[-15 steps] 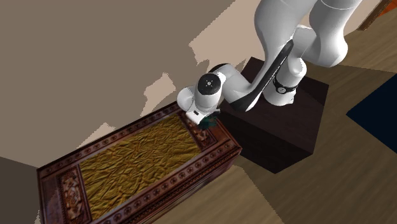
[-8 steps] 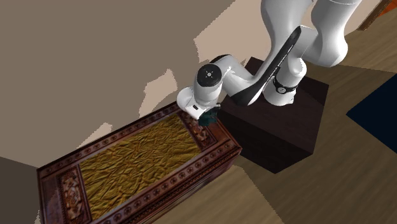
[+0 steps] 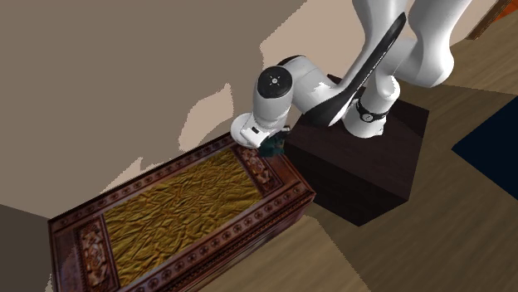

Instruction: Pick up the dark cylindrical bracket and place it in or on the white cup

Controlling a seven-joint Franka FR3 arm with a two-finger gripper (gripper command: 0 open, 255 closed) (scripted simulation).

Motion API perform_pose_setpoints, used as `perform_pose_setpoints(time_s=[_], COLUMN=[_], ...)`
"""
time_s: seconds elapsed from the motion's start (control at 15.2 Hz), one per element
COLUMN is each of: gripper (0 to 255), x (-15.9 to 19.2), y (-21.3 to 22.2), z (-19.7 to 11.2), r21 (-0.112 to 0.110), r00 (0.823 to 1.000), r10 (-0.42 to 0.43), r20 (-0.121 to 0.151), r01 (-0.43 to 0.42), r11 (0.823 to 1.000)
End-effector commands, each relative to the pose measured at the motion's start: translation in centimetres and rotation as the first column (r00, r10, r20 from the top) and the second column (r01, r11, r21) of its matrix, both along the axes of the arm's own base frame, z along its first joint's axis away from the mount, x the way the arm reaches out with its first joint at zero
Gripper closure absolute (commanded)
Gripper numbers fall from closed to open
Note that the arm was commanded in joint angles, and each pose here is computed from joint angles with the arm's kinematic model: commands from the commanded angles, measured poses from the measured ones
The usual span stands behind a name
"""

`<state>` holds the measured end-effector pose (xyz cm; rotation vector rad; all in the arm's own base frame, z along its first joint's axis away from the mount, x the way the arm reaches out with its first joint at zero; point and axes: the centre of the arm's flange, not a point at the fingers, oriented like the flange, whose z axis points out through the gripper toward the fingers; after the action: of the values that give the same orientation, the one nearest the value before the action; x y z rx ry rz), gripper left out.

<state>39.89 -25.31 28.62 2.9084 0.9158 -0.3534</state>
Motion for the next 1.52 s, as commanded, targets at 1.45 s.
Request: perform_pose_setpoints(time_s=[1.45], gripper=[255], x=[-7.5], y=[-12.2], z=[9.3], r21=[0.0], r00=[1.0], r10=[0.0], r20=[0.0], r01=[0.0], r11=[1.0])
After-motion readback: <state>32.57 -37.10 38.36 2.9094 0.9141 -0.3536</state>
